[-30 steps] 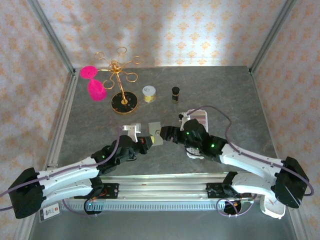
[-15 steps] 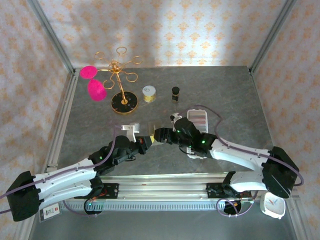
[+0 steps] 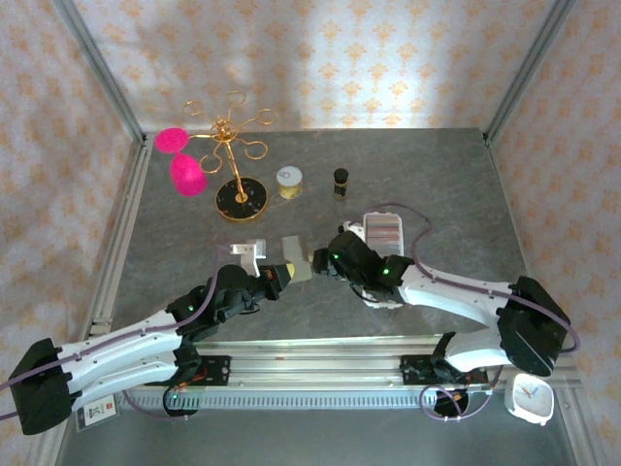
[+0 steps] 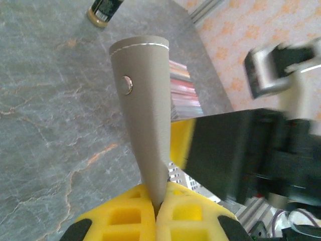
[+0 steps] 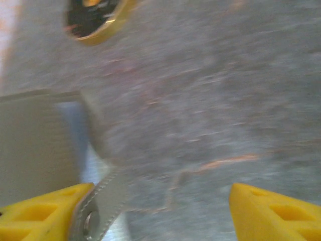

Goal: Put the credit cards into the card holder

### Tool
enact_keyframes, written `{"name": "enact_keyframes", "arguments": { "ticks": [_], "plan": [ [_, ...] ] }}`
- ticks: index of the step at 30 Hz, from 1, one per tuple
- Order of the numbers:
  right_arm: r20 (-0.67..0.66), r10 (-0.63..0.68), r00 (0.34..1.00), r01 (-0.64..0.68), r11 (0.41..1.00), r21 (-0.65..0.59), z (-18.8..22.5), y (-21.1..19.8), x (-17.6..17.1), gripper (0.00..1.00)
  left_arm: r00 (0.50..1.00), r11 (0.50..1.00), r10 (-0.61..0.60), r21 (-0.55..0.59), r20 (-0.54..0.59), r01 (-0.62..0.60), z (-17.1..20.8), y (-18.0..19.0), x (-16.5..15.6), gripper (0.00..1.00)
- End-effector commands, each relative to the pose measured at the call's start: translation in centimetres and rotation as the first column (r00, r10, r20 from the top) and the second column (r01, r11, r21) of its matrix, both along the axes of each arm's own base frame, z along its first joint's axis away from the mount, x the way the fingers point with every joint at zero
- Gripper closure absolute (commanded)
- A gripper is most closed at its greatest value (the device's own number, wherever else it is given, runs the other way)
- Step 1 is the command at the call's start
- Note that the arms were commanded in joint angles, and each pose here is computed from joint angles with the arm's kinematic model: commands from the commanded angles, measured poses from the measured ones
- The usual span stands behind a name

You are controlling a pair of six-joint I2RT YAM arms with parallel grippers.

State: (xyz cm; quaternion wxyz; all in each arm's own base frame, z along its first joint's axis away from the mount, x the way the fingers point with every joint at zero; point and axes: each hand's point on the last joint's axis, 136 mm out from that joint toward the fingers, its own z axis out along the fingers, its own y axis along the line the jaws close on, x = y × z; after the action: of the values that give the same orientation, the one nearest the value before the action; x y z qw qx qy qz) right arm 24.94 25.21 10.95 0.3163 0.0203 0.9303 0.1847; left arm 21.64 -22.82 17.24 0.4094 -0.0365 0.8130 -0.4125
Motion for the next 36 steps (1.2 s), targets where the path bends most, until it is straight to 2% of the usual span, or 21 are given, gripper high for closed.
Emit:
{"name": "enact_keyframes", "arguments": {
  "ticks": [1, 5, 8, 12, 14, 20, 25, 30, 36],
  "plan": [
    [0.074, -0.144, 0.987, 0.154, 0.978, -0.145, 1.4, -4.0, 1.1, 0.34, 0.999, 1.000, 0.021, -0.023, 0.039, -0.020, 2.0, 0.1, 0.3, 1.00],
    [0.136, -0.051, 0.989, 0.034, 0.992, 0.122, 6.0, -1.4, 0.1, 0.34, 0.999, 1.000, 0.010, -0.015, 0.033, -0.010, 2.0, 0.0, 0.2, 1.00],
    [0.217, -0.012, 0.976, -0.055, 0.952, 0.301, 9.0, -0.7, -1.1, 0.32, 0.999, 0.999, -0.010, -0.033, 0.030, 0.011, 2.1, -0.3, -0.1, 1.00],
    [0.251, 0.083, 0.964, -0.185, 0.890, 0.417, 10.9, 0.9, -2.8, 0.28, 0.999, 0.996, -0.047, -0.072, 0.026, 0.049, 2.1, -1.0, -0.5, 1.00],
    [0.232, 0.119, 0.965, -0.209, 0.886, 0.414, 10.6, 1.6, -3.0, 0.28, 0.998, 0.994, -0.064, -0.085, 0.022, 0.066, 2.1, -1.3, -0.7, 1.00],
    [0.130, 0.058, 0.990, -0.092, 0.959, 0.269, 6.7, 1.0, -1.4, 0.34, 0.996, 0.990, -0.088, -0.111, 0.016, 0.089, 2.3, -1.7, -1.0, 1.00],
    [0.106, 0.055, 0.993, -0.081, 0.963, 0.259, 5.2, 1.5, -1.0, 0.40, 0.995, 0.986, -0.102, -0.131, 0.007, 0.102, 2.0, -1.8, -1.4, 1.00],
    [0.107, 0.067, 0.992, -0.095, 0.956, 0.278, 5.0, 2.3, -0.8, 0.60, 0.993, 0.981, -0.122, -0.150, -0.008, 0.119, 1.5, -2.0, -1.7, 1.00],
    [0.092, 0.106, 0.990, -0.128, 0.950, 0.286, 4.4, 2.8, -1.4, 0.96, 0.993, 0.982, -0.112, -0.160, -0.039, 0.104, 0.2, -1.9, -1.7, 1.00]
  ]
}}
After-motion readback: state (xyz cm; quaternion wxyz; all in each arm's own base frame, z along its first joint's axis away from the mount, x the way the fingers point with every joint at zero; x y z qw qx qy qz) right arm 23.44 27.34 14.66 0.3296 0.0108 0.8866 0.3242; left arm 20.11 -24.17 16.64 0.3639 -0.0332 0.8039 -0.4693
